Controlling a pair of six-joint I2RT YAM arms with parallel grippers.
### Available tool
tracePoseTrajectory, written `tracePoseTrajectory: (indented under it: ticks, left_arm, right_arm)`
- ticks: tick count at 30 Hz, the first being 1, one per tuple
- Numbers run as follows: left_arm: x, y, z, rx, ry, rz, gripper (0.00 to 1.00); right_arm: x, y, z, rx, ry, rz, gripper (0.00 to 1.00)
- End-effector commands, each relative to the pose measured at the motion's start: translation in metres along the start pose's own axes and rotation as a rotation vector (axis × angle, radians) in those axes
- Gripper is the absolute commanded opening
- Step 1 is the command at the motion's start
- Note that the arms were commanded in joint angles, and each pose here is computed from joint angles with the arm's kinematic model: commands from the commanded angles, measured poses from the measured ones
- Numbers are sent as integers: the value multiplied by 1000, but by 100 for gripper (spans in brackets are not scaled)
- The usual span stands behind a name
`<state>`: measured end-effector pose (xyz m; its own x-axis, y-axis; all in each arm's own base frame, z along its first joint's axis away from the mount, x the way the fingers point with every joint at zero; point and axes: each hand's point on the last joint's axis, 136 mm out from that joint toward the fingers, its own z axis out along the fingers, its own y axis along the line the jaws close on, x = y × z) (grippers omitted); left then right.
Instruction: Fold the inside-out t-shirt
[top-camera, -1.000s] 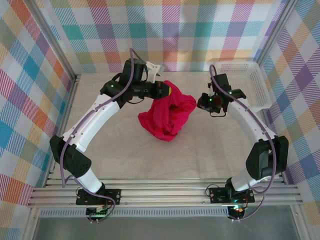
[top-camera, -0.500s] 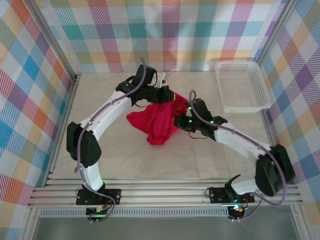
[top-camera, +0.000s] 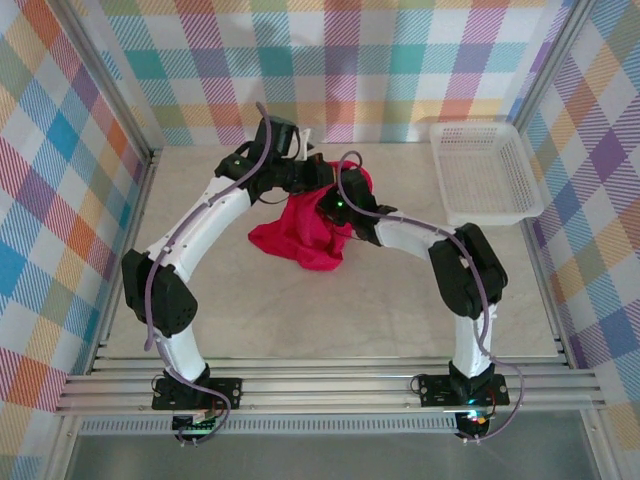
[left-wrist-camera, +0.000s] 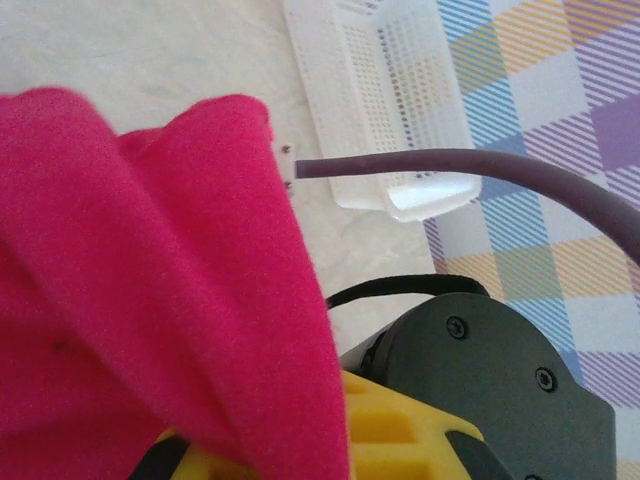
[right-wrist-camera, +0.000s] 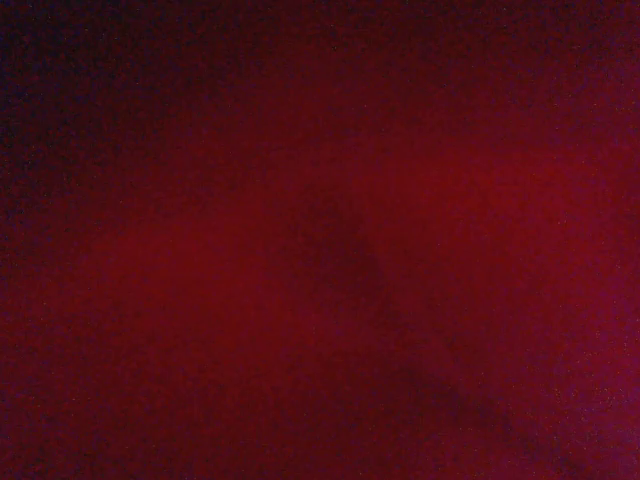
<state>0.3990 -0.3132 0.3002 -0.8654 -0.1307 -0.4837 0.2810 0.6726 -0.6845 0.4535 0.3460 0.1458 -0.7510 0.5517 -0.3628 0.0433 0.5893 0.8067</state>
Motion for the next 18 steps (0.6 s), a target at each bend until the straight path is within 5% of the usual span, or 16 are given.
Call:
tracePoseTrajectory:
  ticks: [1,7,9,13,16,18]
  left_arm:
    - [-11,-98,-47,263,-65,107,0]
    - [-20,-109,-71,271,-121,126,0]
    - [-22,-104,-75,257,-137,121,0]
    - [-29,-73,-76,196,-150,76,0]
    - [-37,-37,-73,149,-174,13,0]
    - [-44,-13,-70,119,-191,-19,0]
  right_arm:
    - [46,-65,30,237,29,141,83]
    - [66,-102,48,366,75,182,80]
    - [70,-100,52,358,104,183,64]
    - [69,-75,40,280,152,118,15]
    - [62,-48,10,215,166,26,0]
    - [56,-35,-14,186,154,-35,0]
